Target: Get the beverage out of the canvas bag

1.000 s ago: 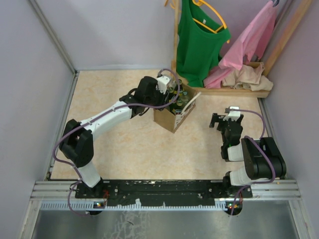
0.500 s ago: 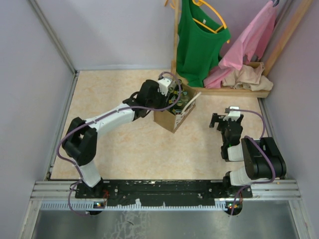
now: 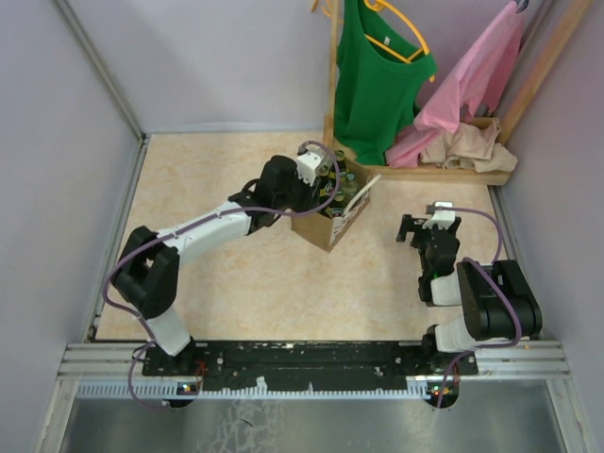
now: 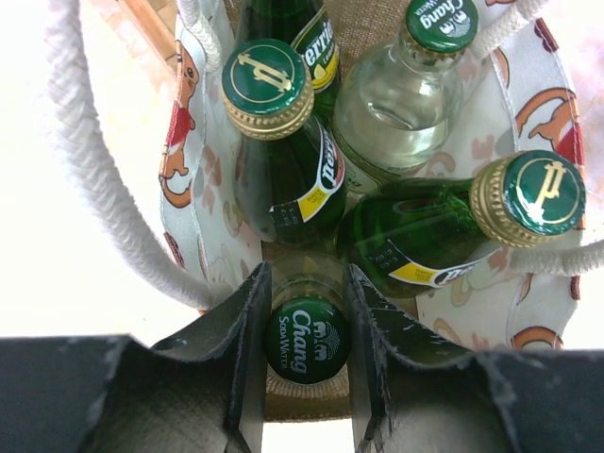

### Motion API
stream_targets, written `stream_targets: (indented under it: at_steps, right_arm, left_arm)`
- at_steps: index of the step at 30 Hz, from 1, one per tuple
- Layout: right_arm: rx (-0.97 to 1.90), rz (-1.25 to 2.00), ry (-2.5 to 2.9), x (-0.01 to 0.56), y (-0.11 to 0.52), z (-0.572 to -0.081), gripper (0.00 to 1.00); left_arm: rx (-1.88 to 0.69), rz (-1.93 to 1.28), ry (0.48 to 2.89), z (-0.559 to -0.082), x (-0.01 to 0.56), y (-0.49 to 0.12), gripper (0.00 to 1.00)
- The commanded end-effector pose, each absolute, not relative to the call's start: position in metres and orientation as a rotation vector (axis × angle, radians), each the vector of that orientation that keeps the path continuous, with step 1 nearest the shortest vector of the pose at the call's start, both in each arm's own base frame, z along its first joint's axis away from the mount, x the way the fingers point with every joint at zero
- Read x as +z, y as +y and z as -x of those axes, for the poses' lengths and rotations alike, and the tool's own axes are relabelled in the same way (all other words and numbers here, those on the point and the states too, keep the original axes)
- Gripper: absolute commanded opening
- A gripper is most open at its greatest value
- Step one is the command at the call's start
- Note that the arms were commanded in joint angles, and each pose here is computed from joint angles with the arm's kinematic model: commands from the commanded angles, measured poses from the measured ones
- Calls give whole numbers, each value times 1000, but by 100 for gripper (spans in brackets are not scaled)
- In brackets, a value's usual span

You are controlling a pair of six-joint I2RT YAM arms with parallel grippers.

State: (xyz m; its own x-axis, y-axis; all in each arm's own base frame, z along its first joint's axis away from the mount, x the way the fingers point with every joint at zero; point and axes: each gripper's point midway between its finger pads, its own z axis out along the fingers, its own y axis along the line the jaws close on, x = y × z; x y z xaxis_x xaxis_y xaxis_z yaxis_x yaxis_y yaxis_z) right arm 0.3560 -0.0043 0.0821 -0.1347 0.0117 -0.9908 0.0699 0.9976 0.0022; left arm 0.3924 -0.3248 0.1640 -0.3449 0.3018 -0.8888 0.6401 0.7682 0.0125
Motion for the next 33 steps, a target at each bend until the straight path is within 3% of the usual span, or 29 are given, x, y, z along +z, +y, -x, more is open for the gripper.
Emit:
stream_targets:
  at_steps: [1,16,33]
  right_arm:
    - [-62,-53,1626,106,-5,-367,99]
    - [-62,-51,1625,106,-5,-367,99]
    - [-62,-53,1626,106,-6,-367,99]
  left_arm:
    - [-438,-716,1738,-397,254,-327,0]
    - [-535,-705,1507,-369,375,-322,0]
    - [-162,-472,1449,-363,445,-225,0]
